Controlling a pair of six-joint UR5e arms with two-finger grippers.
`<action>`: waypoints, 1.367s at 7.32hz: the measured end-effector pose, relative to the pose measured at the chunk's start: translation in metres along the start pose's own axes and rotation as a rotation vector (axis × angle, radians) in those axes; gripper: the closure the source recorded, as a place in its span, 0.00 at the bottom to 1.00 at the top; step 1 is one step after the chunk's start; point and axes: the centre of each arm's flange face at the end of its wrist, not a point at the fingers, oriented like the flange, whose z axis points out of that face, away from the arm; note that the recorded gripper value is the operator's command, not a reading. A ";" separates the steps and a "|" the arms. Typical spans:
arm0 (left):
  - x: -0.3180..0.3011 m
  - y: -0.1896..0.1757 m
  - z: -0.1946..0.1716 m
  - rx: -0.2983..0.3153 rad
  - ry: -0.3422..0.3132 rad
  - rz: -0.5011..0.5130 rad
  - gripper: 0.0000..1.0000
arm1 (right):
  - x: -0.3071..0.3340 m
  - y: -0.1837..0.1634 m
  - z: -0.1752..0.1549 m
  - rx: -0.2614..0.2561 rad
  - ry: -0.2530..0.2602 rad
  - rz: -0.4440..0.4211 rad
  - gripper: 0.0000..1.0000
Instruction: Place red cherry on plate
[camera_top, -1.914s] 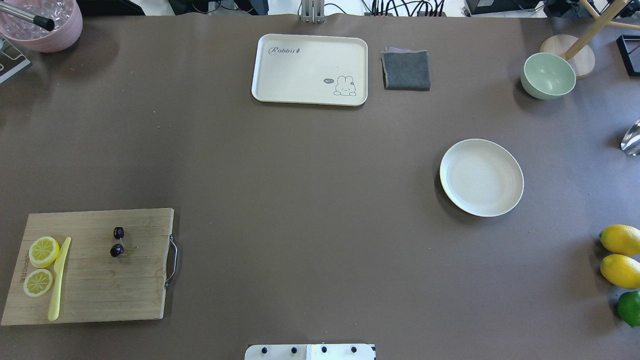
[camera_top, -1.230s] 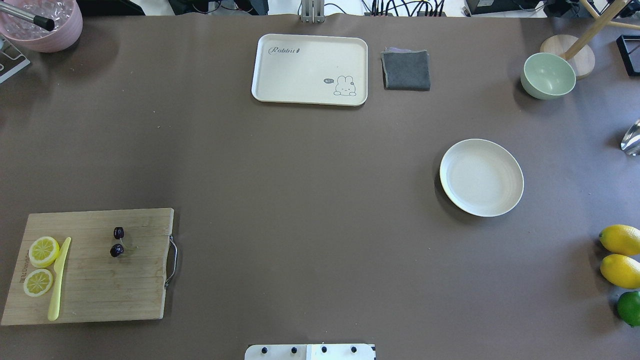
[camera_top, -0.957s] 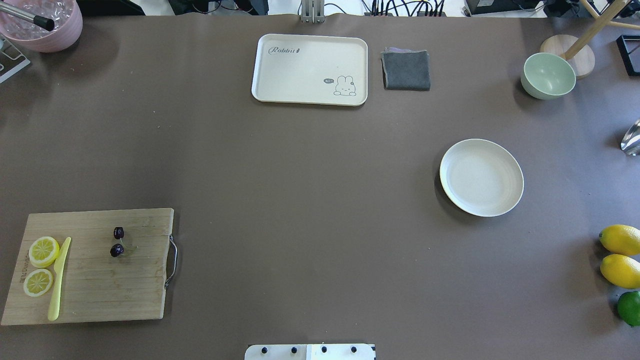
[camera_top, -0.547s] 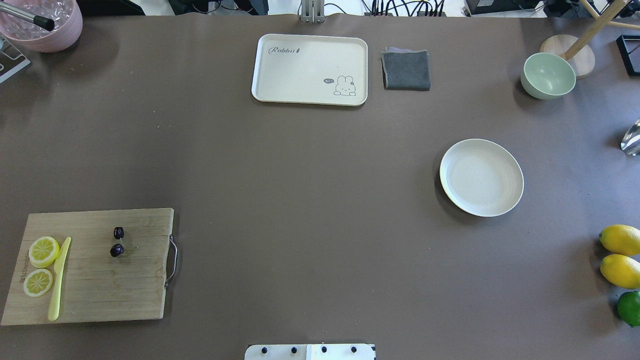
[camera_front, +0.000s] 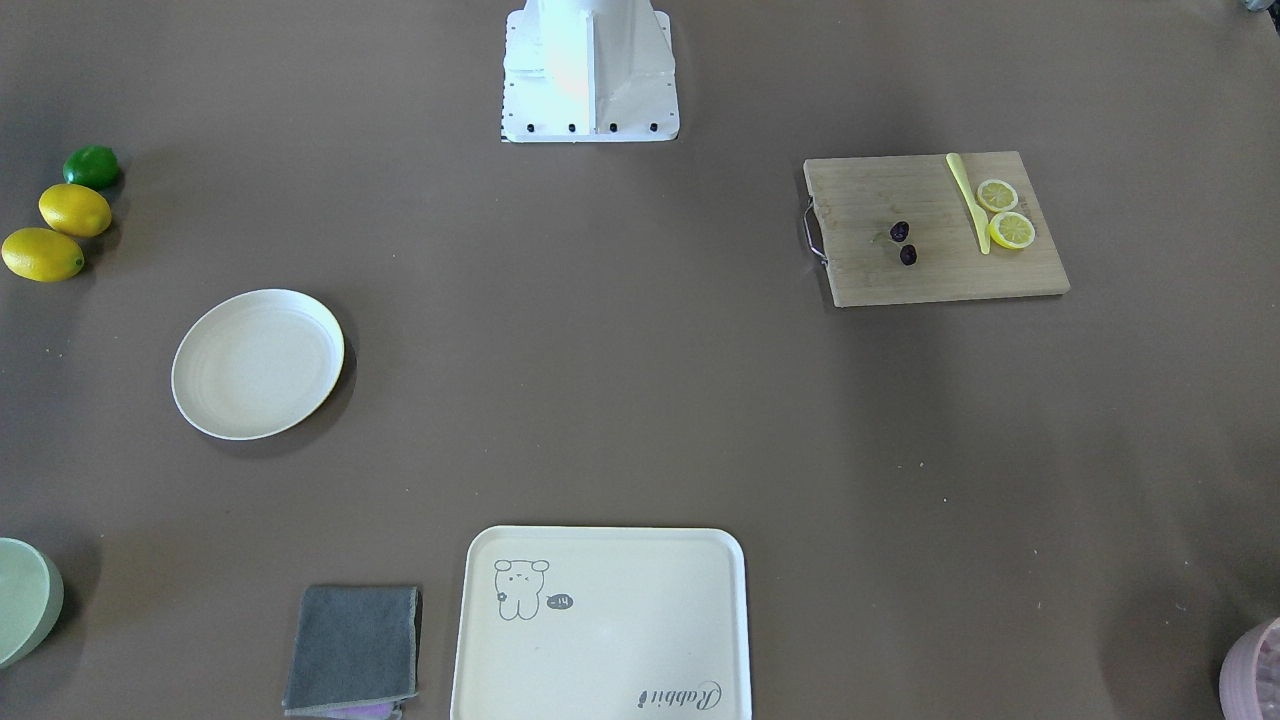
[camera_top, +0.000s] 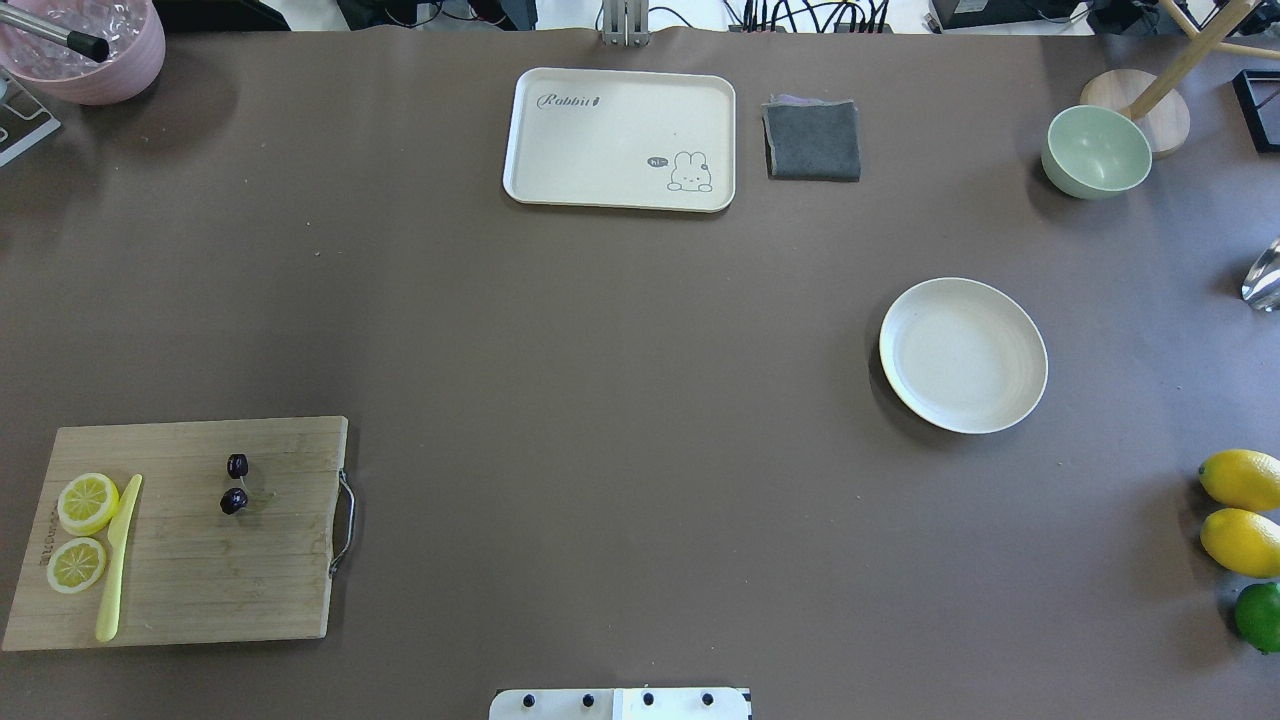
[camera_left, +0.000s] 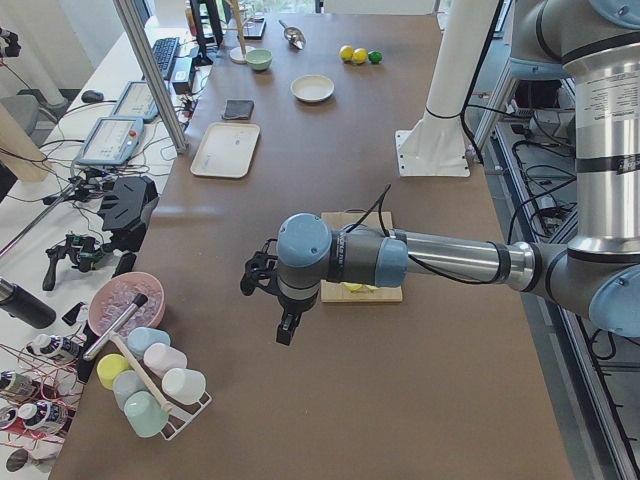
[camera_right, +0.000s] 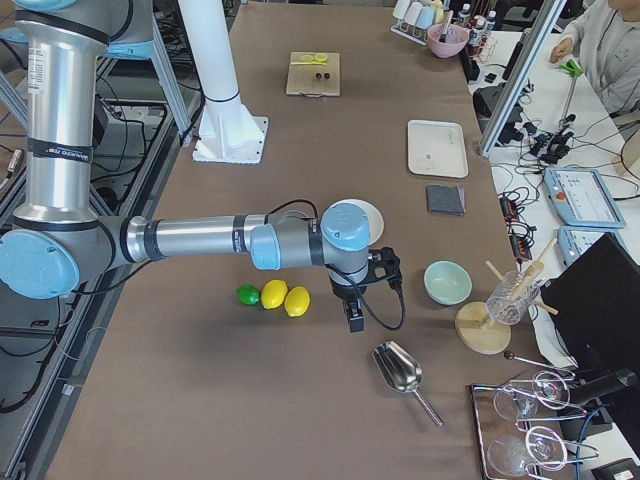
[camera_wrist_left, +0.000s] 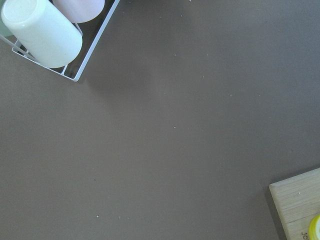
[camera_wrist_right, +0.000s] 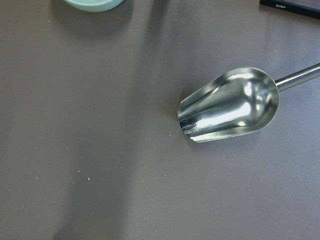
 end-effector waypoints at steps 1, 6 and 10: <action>0.000 0.001 0.000 0.000 0.000 0.000 0.02 | 0.001 0.001 0.001 -0.002 -0.001 0.003 0.00; 0.003 0.001 -0.003 0.005 -0.001 0.006 0.02 | 0.005 0.009 0.010 -0.017 -0.028 0.024 0.00; 0.004 0.001 -0.003 0.007 -0.001 0.006 0.02 | 0.004 0.008 0.022 0.008 -0.050 -0.016 0.00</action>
